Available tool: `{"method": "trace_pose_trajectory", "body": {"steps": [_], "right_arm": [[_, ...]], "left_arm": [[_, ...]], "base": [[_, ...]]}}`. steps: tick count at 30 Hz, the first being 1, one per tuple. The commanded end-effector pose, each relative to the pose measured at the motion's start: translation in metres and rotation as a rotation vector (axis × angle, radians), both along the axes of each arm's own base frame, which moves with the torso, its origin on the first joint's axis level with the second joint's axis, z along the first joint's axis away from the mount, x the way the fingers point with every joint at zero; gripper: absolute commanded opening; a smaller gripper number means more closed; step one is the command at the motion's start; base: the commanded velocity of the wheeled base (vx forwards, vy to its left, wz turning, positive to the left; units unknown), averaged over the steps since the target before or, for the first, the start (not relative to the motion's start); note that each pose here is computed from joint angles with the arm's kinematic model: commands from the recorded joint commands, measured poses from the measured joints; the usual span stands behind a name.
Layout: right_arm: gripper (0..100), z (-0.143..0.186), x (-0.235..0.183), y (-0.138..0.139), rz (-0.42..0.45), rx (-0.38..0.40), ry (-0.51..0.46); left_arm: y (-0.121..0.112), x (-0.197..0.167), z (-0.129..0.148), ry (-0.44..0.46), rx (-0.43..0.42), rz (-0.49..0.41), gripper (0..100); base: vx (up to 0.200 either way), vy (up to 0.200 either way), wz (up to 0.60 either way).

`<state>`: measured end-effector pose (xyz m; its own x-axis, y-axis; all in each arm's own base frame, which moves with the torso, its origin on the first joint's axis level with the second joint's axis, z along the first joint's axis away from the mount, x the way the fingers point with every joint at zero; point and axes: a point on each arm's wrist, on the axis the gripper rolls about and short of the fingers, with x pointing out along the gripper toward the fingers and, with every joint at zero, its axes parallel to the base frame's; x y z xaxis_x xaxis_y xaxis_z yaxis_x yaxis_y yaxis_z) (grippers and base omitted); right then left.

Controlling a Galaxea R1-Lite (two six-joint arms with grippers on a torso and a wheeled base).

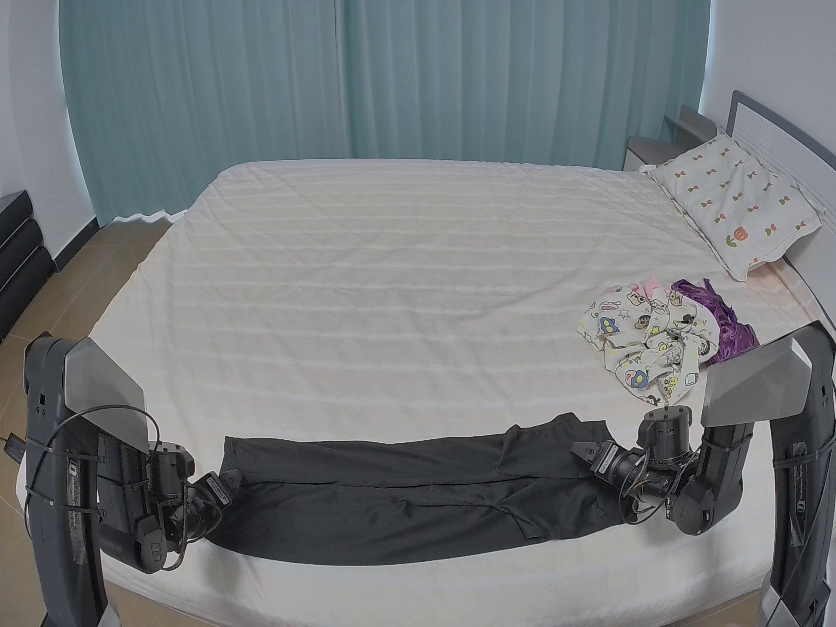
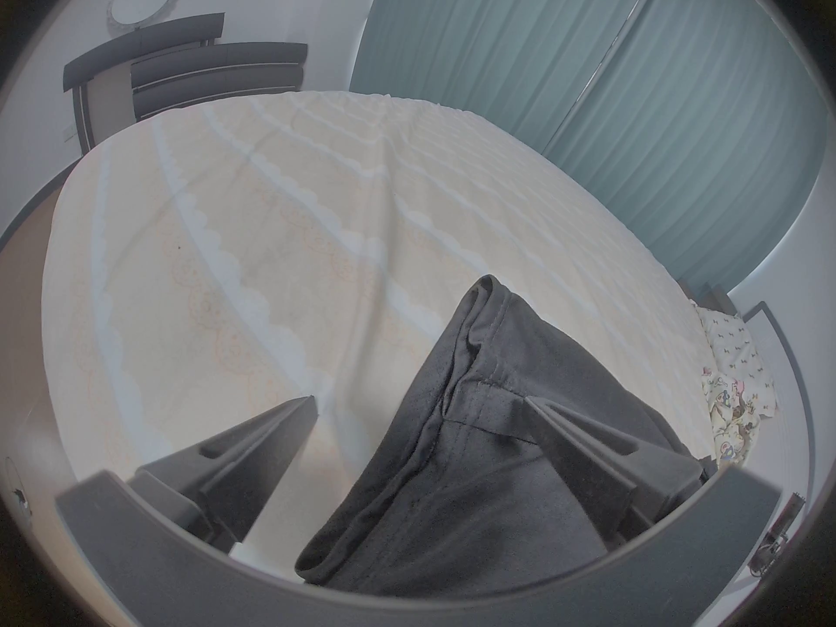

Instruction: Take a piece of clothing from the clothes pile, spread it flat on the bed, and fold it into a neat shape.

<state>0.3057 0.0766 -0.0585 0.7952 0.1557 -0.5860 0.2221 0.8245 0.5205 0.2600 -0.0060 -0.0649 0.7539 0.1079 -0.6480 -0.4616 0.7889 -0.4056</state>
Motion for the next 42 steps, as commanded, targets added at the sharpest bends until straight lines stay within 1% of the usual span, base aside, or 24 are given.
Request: {"method": "trace_pose_trajectory", "body": {"steps": [1, 2, 3, 4, 7, 9, 13, 14, 16, 17, 18, 19, 20, 21, 22, 23, 24, 27, 29, 34, 37, 42], "right_arm": [[100, 0.013, 0.004, -0.005, -0.016, 0.014, -0.045], [100, 0.017, 0.004, -0.006, -0.022, 0.020, -0.053], [100, 0.017, 0.004, -0.006, -0.022, 0.020, -0.053], [100, 0.022, 0.006, -0.010, -0.036, 0.030, -0.067], [100, 0.020, 0.006, -0.012, -0.051, 0.046, -0.058], [100, 0.019, 0.006, -0.012, -0.047, 0.061, -0.051], [100, 0.022, 0.006, -0.012, -0.032, 0.098, -0.053], [100, 0.022, 0.005, -0.012, -0.038, 0.118, -0.049], [100, 0.021, 0.005, -0.012, -0.041, 0.124, -0.043], [100, 0.021, 0.005, -0.012, -0.041, 0.124, -0.043], [100, 0.021, 0.005, -0.012, -0.042, 0.125, -0.044], [100, 0.021, 0.005, -0.012, -0.041, 0.127, -0.050], [100, 0.022, 0.006, -0.012, -0.042, 0.129, -0.056], [100, 0.022, 0.006, -0.012, -0.042, 0.129, -0.056], [100, 0.022, 0.006, -0.012, -0.041, 0.133, -0.064], [100, 0.022, 0.006, -0.012, -0.041, 0.133, -0.066], [100, 0.021, 0.005, -0.011, -0.038, 0.133, -0.064], [100, 0.021, 0.005, -0.010, -0.036, 0.133, -0.064], [100, 0.021, 0.005, -0.010, -0.036, 0.133, -0.064], [100, 0.021, 0.004, -0.010, -0.036, 0.132, -0.063], [100, 0.021, 0.004, -0.010, -0.035, 0.132, -0.062], [100, 0.022, 0.004, -0.008, -0.029, 0.135, -0.073]], "left_arm": [[0.006, 0.003, 0.028, -0.107, -0.015, 0.027, 100], [0.008, 0.003, 0.036, -0.136, -0.018, 0.033, 100], [0.008, 0.003, 0.036, -0.136, -0.018, 0.033, 100], [0.011, 0.004, 0.050, -0.185, -0.033, 0.023, 100], [0.016, 0.006, 0.065, -0.244, -0.064, -0.007, 100], [0.017, 0.007, 0.071, -0.267, -0.067, -0.017, 100], [0.015, 0.014, 0.077, -0.281, -0.077, -0.047, 100], [0.013, 0.018, 0.080, -0.273, -0.089, -0.084, 100], [0.010, 0.021, 0.077, -0.229, -0.101, -0.142, 100], [0.010, 0.021, 0.077, -0.229, -0.101, -0.142, 100], [0.009, 0.024, 0.073, -0.183, -0.094, -0.213, 100], [0.009, 0.025, 0.071, -0.172, -0.082, -0.245, 100], [0.010, 0.026, 0.070, -0.167, -0.067, -0.270, 100], [0.010, 0.026, 0.070, -0.167, -0.067, -0.270, 100], [0.009, 0.027, 0.064, -0.144, -0.033, -0.307, 100], [0.009, 0.028, 0.061, -0.136, -0.028, -0.313, 100], [0.009, 0.028, 0.050, -0.100, -0.005, -0.336, 100], [0.009, 0.026, 0.029, -0.031, 0.043, -0.386, 100], [0.008, 0.026, 0.020, -0.005, 0.056, -0.397, 100], [0.008, 0.030, 0.009, 0.017, 0.057, -0.404, 100], [0.008, 0.031, 0.006, 0.022, 0.076, -0.419, 100], [0.008, 0.032, 0.006, 0.017, 0.083, -0.423, 100]], "base": [[0.000, 0.000, 0.00], [0.000, 0.000, 0.00], [0.000, 0.000, 0.00], [0.000, 0.000, 0.00], [0.000, 0.000, 0.00], [0.000, 0.000, 0.00], [0.000, 0.000, 0.00], [0.000, 0.000, 0.00], [0.000, 0.000, 0.00], [0.000, 0.000, 0.00], [0.000, 0.000, 0.00], [0.000, 0.000, 0.00], [0.000, 0.000, 0.00], [0.000, 0.000, 0.00], [0.000, 0.000, 0.00], [0.000, 0.000, 0.00], [0.000, 0.000, 0.00], [0.000, 0.000, 0.00], [0.000, 0.000, 0.00], [0.000, 0.000, 0.00], [0.000, 0.000, 0.00], [0.000, 0.000, 0.00]]}}
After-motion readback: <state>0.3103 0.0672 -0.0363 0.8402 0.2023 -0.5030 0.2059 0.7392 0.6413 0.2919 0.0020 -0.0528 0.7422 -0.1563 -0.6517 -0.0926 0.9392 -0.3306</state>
